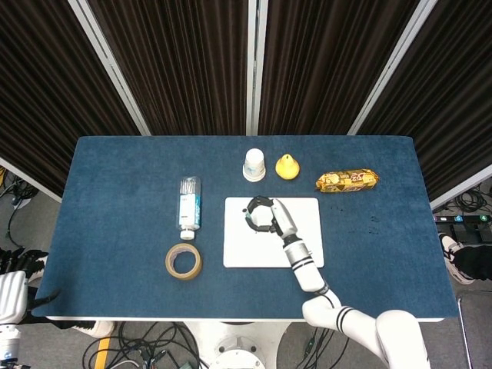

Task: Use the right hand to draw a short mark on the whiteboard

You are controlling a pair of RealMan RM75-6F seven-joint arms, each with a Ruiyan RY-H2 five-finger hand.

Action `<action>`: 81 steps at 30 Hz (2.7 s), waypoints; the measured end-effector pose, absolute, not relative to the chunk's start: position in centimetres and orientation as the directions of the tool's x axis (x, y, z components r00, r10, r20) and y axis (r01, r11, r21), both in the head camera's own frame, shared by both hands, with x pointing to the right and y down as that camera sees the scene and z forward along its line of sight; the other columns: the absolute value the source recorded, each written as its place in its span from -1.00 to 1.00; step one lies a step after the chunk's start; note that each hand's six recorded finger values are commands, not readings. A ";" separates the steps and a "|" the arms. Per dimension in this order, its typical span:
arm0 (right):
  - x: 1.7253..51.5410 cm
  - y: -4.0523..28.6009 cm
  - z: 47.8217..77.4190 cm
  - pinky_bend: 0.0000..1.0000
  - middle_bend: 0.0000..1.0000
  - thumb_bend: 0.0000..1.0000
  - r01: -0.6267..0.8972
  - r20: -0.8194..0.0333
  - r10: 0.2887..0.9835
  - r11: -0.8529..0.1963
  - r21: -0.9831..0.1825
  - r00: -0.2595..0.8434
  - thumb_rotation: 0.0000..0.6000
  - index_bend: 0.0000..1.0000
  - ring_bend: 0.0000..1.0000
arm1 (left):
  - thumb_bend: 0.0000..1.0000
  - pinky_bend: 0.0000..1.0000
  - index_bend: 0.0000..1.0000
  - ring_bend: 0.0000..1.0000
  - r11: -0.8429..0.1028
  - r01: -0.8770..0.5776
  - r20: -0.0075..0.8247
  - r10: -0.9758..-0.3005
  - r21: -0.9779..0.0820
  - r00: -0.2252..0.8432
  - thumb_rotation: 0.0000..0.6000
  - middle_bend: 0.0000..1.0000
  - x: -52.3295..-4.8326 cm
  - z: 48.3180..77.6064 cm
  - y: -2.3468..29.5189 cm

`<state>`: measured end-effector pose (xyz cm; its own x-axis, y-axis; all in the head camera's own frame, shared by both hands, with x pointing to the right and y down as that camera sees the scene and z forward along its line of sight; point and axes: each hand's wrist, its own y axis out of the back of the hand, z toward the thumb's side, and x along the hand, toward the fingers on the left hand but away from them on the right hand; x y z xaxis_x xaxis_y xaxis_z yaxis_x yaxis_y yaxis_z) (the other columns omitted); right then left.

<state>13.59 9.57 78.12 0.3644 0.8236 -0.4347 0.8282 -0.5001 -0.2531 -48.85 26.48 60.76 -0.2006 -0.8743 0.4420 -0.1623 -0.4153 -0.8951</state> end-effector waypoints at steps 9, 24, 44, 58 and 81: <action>16.0 9.6 77.9 -0.42 0.23 0.32 0.814 -0.419 0.840 -0.491 -0.310 0.346 1.00 0.38 -0.24 | -1.00 -0.86 -0.46 -0.81 -0.416 -0.161 0.442 -0.878 -0.895 -0.186 1.00 -0.57 -48.7 60.9 26.3; 15.5 10.6 75.3 -0.42 0.22 0.33 0.798 -0.397 0.827 -0.525 -0.295 0.398 1.00 0.39 -0.24 | -1.00 -0.86 -0.46 -0.81 -0.416 -0.164 0.442 -0.878 -0.894 -0.183 1.00 -0.57 -48.6 61.0 26.3; 13.9 11.1 77.5 -0.42 0.22 0.33 0.788 -0.419 0.818 -0.535 -0.304 0.393 1.00 0.38 -0.24 | -1.00 -0.86 -0.46 -0.81 -0.417 -0.170 0.446 -0.874 -0.893 -0.195 1.00 -0.57 -49.0 61.1 26.7; 18.5 10.3 74.6 -0.52 0.21 0.33 0.817 -0.360 0.870 -0.459 -0.348 0.336 1.00 0.39 -0.24 | -1.00 -0.85 -0.46 -0.81 -0.407 -0.168 0.433 -0.886 -0.898 -0.165 1.00 -0.57 -48.4 61.1 25.9; 27.9 9.3 71.8 -0.90 0.03 0.15 -0.323 -0.547 0.755 -0.448 -0.833 0.363 1.00 0.25 -0.53 | -1.00 -0.85 -0.46 -0.81 -0.435 -0.170 0.460 -0.874 -0.884 -0.158 1.00 -0.57 -47.8 61.2 26.1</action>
